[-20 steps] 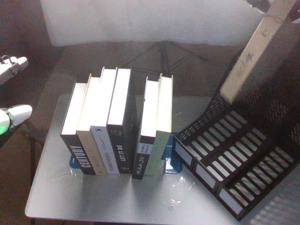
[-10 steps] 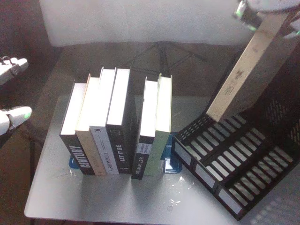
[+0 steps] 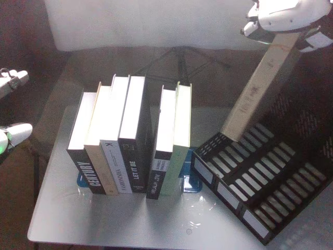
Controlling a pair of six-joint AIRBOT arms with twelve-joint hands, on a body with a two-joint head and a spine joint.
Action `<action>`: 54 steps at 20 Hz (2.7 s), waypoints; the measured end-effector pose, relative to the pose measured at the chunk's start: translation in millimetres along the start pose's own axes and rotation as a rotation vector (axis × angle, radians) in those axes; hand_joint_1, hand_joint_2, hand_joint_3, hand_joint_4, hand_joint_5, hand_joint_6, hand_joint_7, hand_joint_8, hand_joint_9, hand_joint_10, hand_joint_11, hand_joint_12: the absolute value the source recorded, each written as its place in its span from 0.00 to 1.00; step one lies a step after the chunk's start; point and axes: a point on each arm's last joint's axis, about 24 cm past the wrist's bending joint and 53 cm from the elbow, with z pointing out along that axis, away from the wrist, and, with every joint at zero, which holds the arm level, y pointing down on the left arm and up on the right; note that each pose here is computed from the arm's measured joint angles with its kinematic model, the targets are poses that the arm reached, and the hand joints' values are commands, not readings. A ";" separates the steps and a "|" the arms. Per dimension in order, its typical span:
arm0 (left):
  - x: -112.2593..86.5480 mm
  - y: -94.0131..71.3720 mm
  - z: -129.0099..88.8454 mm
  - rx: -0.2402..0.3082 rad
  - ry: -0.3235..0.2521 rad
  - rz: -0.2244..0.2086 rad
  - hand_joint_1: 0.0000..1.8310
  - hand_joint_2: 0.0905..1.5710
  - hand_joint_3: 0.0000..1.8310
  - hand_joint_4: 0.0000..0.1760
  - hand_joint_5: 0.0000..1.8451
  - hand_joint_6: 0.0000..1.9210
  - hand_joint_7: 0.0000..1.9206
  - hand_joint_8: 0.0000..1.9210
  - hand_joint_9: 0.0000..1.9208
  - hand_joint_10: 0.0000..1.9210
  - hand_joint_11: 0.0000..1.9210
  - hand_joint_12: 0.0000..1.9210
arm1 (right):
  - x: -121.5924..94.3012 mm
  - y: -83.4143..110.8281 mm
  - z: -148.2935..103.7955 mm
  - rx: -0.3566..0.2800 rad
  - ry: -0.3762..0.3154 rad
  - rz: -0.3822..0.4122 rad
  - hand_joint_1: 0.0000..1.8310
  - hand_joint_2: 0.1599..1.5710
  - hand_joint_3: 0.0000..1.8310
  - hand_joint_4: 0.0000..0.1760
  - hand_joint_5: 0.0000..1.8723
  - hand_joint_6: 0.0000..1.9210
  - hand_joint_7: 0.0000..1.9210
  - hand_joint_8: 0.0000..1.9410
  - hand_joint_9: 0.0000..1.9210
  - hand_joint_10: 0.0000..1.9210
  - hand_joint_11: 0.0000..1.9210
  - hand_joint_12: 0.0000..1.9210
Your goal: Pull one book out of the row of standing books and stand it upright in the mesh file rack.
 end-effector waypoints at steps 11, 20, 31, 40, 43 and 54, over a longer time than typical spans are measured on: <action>0.6 2.2 -1.0 0.000 -0.006 -0.012 0.39 0.83 0.00 0.00 0.08 0.00 0.03 0.00 0.00 0.00 0.00 0.07 | 16.4 -13.7 15.1 0.031 0.041 0.006 0.67 0.76 0.00 0.00 0.40 0.60 0.41 0.78 0.39 0.79 0.36 0.96; 0.7 3.4 -0.6 0.001 -0.006 -0.013 0.38 0.83 0.00 0.00 0.07 0.00 0.02 0.00 0.00 0.00 0.00 0.10 | 32.9 -12.6 22.2 0.034 0.072 0.014 0.63 0.78 0.00 0.00 0.38 0.68 0.39 0.77 0.35 0.78 0.32 0.99; 8.7 6.3 -1.0 -0.002 0.007 -0.023 0.37 0.83 0.00 0.00 0.08 0.00 0.03 0.00 0.00 0.00 0.00 0.12 | 56.6 -20.4 25.2 0.055 0.118 0.068 0.74 0.71 0.00 0.00 0.48 0.46 0.45 0.62 0.45 0.76 0.37 0.95; 6.1 7.7 0.5 -0.001 0.000 -0.024 0.37 0.83 0.00 0.00 0.07 0.00 0.02 0.00 0.00 0.00 0.00 0.10 | 60.9 -32.4 35.6 0.083 0.133 0.063 0.75 0.70 0.01 0.00 0.44 0.59 0.50 0.53 0.42 0.75 0.33 0.92; 8.1 9.4 0.7 -0.004 0.001 -0.031 0.38 0.83 0.00 0.00 0.08 0.00 0.02 0.00 0.00 0.00 0.00 0.13 | 77.1 -33.1 41.3 0.094 0.153 0.054 0.75 0.70 0.00 0.00 0.44 0.55 0.52 0.54 0.41 0.75 0.36 0.96; 8.0 9.2 1.4 0.003 -0.001 -0.032 0.39 0.82 0.00 0.00 0.08 0.00 0.03 0.00 0.00 0.00 0.00 0.13 | 93.7 -42.8 41.1 0.117 0.182 0.057 0.70 0.68 0.00 0.00 0.53 0.41 0.53 0.61 0.49 0.77 0.44 0.97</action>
